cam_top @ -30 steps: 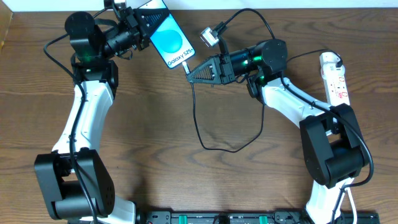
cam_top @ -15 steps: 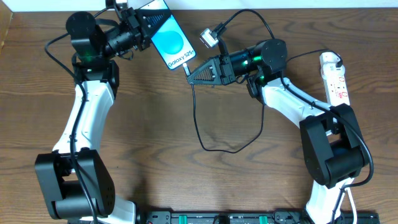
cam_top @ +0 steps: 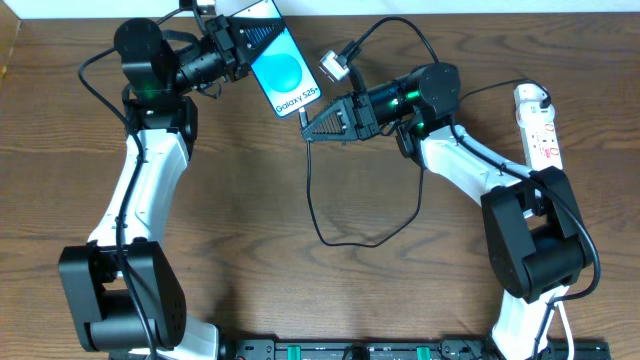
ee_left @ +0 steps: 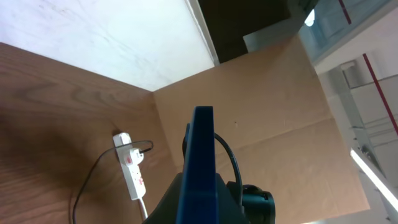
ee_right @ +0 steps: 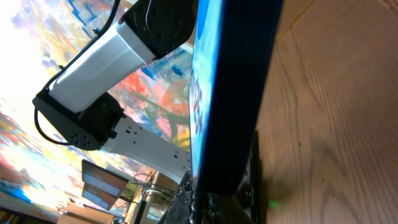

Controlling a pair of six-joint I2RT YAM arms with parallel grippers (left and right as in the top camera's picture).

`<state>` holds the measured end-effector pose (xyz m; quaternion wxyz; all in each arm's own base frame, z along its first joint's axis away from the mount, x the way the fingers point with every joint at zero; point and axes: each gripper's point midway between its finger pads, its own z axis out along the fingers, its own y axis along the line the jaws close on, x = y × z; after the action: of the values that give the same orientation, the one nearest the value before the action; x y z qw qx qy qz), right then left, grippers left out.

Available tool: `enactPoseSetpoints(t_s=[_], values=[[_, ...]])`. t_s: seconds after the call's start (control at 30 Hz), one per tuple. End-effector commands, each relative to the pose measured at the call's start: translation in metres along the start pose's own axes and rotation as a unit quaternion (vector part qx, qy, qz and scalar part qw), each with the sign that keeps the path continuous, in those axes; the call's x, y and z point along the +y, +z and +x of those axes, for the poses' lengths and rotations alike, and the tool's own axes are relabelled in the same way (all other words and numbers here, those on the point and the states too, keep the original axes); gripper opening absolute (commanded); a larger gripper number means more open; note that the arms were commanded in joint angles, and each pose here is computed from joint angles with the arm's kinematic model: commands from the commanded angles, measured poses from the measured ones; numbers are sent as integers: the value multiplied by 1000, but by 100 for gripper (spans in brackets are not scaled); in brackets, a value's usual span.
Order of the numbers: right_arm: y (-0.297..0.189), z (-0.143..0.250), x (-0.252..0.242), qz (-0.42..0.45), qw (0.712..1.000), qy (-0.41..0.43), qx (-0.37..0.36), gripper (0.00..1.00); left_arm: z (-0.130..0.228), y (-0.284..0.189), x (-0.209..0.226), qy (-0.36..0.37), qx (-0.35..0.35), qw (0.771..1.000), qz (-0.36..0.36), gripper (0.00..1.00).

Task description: Plug charger to phone and switch on socket

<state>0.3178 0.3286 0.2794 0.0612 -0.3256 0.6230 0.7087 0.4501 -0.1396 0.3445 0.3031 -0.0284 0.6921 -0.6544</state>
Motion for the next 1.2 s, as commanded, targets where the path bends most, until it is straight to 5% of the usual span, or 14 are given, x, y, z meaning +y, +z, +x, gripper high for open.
enactPoseSetpoints(t_s=[0.0,1.17], values=[[-5,-21,1,5,999,-5,-52,1,30,3,-22,31,78,996,33,8],[-13,-12,0,9,999,-15,-27,1,60,-6,-31,45,168,983,65,8]])
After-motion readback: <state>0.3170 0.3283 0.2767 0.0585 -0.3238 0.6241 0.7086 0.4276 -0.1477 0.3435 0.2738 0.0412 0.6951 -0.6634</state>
